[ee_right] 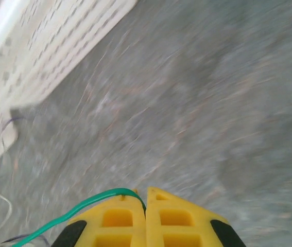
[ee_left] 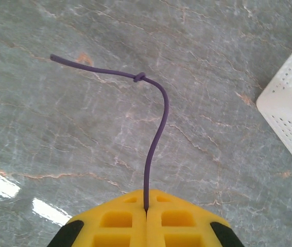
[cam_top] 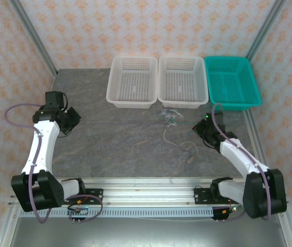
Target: Untangle the cables
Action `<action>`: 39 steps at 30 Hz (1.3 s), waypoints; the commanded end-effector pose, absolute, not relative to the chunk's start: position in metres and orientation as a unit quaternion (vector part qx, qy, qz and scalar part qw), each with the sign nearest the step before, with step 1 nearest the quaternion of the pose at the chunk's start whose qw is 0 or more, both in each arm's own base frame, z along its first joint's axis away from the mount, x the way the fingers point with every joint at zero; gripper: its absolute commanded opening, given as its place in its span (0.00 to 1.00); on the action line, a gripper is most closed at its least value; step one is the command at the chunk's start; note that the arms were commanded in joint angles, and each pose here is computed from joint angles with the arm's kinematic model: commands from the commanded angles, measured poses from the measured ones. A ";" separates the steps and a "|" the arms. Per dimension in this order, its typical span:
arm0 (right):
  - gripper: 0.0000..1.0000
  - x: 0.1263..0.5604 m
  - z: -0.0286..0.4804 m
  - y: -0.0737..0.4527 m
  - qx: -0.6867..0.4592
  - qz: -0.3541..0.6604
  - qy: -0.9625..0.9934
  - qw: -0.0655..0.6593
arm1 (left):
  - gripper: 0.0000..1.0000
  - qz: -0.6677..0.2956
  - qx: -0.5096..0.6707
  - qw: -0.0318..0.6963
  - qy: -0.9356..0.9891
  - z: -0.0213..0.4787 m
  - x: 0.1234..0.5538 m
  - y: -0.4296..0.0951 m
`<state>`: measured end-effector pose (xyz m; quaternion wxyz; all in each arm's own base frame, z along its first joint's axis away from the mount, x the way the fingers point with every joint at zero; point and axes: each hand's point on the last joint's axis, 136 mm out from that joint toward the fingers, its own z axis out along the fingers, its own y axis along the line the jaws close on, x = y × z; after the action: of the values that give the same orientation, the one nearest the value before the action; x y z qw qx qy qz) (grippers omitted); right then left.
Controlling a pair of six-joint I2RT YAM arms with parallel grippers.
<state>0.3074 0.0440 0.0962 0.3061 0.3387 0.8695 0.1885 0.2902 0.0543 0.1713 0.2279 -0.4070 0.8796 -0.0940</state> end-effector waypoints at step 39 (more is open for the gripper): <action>0.77 0.286 0.132 0.001 0.333 0.071 0.887 0.313 | 0.71 -0.077 -0.301 0.321 0.895 0.160 0.319 0.021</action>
<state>0.2857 0.0057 0.1065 0.2853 0.3749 0.8730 0.1263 0.3172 0.0084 0.1340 0.2579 -0.3172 0.9054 -0.1146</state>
